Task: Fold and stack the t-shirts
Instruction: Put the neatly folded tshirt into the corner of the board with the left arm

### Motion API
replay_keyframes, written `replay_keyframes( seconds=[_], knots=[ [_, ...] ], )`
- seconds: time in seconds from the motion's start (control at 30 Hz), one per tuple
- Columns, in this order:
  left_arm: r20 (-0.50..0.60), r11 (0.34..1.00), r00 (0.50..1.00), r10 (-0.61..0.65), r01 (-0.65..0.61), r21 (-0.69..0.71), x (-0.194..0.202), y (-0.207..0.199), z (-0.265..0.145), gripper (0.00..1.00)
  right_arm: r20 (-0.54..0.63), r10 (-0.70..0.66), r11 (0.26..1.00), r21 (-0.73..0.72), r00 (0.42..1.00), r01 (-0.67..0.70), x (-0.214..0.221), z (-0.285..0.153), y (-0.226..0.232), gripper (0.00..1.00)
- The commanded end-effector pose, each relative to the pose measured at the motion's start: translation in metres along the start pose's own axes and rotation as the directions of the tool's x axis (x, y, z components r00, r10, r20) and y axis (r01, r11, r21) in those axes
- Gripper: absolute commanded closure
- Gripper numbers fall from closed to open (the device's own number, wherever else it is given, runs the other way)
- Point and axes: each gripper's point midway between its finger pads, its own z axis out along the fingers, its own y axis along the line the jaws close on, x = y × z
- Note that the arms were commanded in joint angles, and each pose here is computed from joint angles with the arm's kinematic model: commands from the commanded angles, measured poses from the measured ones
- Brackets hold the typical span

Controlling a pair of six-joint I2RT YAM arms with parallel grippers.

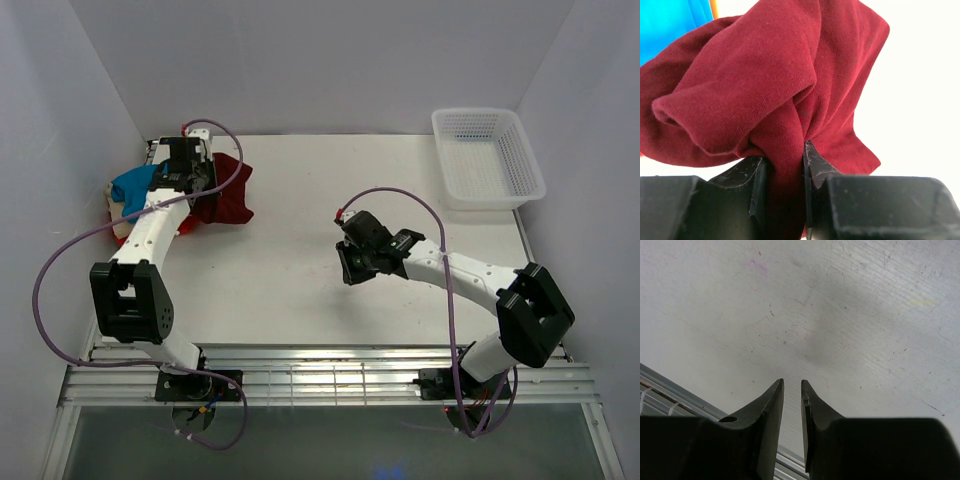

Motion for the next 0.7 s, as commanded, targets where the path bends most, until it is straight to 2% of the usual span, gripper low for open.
replay_keyframes(
  seconds=[0.0, 0.1, 0.23, 0.43, 0.67],
  knots=[
    [0.127, 1.000, 0.992, 0.000, -0.003, 0.027, -0.062, 0.008, -0.015, 1.00, 0.032, 0.019, 1.000, -0.011, 0.999, -0.019, 0.000, -0.007, 0.001, 0.73],
    [0.169, 1.000, 0.986, -0.010, 0.008, 0.012, -0.091, 0.019, -0.018, 1.00, 0.024, 0.027, 1.000, -0.012, 0.999, -0.026, 0.006, -0.006, 0.000, 0.73],
    [0.205, 0.996, 0.977, -0.058, 0.069, -0.048, -0.115, 0.063, -0.021, 1.00, 0.016, 0.040, 0.999, -0.011, 0.999, -0.040, 0.013, -0.004, -0.002, 0.73],
    [0.213, 0.978, 0.966, -0.148, 0.175, -0.114, -0.113, 0.125, -0.019, 1.00, 0.007, 0.047, 0.999, -0.016, 0.999, -0.047, 0.019, -0.004, -0.002, 0.73],
    [0.179, 0.965, 0.952, -0.247, 0.258, -0.042, -0.093, 0.146, 0.001, 1.00, 0.012, 0.050, 0.999, -0.016, 0.999, -0.050, 0.021, -0.010, -0.003, 0.73]
  ],
)
